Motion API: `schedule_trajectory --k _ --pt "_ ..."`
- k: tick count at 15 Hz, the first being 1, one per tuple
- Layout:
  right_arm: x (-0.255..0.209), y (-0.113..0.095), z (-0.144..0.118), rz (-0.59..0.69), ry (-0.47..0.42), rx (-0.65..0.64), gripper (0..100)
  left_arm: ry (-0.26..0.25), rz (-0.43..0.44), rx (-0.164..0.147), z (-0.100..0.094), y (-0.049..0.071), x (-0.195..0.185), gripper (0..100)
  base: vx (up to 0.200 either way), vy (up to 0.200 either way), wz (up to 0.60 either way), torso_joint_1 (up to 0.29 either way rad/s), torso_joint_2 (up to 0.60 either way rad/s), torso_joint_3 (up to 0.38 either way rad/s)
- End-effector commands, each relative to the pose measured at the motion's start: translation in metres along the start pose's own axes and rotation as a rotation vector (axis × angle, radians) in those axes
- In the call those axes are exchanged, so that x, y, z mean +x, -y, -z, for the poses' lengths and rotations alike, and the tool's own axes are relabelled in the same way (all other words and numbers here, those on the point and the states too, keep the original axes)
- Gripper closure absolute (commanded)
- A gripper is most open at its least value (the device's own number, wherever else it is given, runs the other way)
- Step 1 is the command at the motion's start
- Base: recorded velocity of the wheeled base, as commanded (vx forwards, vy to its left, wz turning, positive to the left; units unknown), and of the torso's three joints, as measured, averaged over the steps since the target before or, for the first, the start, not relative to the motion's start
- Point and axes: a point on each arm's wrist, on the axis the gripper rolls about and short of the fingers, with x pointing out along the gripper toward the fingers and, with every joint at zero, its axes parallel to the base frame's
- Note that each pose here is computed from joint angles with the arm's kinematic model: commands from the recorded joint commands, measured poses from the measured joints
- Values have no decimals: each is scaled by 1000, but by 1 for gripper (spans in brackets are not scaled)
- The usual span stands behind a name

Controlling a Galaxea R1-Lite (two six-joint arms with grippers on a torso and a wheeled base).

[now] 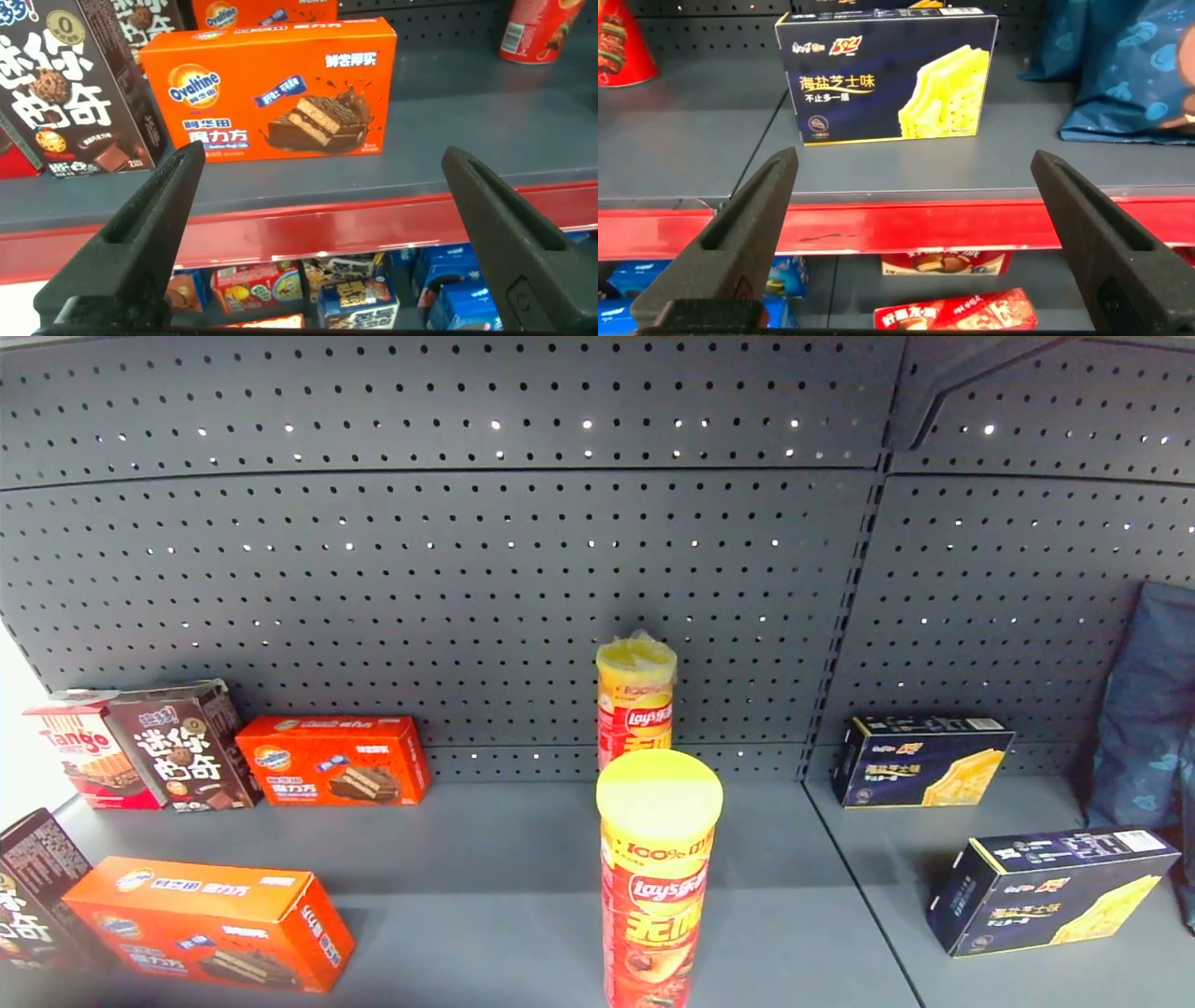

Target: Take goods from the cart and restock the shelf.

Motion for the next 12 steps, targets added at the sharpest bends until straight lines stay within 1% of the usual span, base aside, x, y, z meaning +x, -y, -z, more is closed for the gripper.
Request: schedule_trajectory --k 1,2,12 --pt "0 0 0 0 -2 0 0 -1 -1 0 0 0 0 0 -200 0 0 2 7 -2" --pt "0 0 0 0 -2 0 0 0 -1 0 0 0 0 0 -200 0 0 7 -7 7" --pt "0 0 0 0 -2 0 0 0 -1 0 0 0 0 0 0 0 0 0 0 0"
